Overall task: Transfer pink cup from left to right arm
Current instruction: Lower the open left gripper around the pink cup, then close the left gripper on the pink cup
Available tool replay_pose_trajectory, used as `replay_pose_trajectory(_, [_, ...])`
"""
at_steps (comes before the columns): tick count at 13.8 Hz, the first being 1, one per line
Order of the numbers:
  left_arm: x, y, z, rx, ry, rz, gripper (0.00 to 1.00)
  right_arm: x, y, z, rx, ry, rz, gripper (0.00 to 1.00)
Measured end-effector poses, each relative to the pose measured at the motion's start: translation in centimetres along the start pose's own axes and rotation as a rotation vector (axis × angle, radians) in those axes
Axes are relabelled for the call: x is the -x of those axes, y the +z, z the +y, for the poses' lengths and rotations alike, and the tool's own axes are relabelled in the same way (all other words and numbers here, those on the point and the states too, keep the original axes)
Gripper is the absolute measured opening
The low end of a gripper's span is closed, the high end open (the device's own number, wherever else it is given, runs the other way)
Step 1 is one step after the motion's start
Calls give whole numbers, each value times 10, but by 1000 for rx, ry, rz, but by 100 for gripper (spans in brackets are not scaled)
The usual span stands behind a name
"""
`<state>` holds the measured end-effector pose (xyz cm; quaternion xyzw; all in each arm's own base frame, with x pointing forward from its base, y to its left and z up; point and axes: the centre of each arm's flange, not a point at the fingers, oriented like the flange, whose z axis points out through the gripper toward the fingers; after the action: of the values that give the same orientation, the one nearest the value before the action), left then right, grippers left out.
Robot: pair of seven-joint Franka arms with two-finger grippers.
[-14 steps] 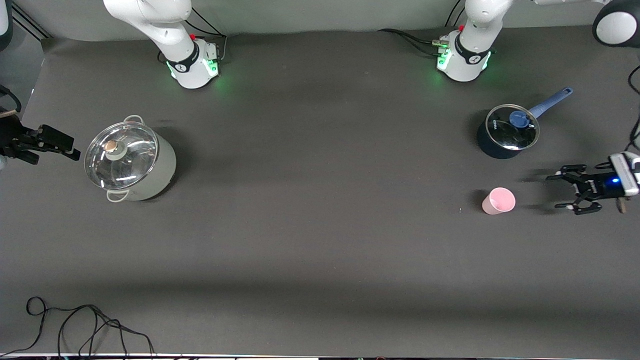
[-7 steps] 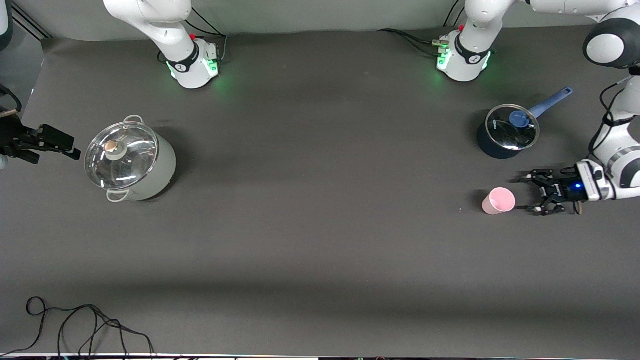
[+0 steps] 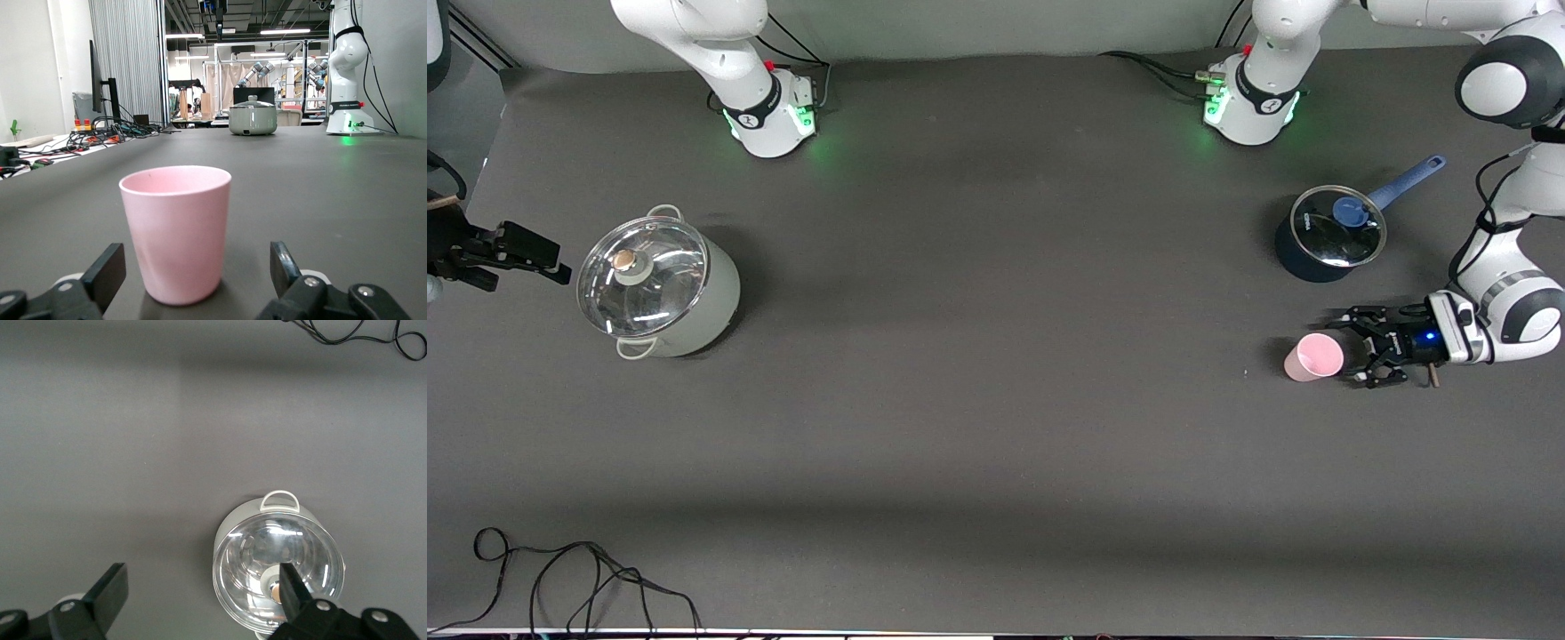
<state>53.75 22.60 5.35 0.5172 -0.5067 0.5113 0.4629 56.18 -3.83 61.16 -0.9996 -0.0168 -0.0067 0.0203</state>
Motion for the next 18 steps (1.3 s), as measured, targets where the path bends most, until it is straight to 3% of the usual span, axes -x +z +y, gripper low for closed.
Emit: replay_pose_trajectory(18, [-1,66,-32,-7,17,9,97,0,6,0,-1,0,-12,100])
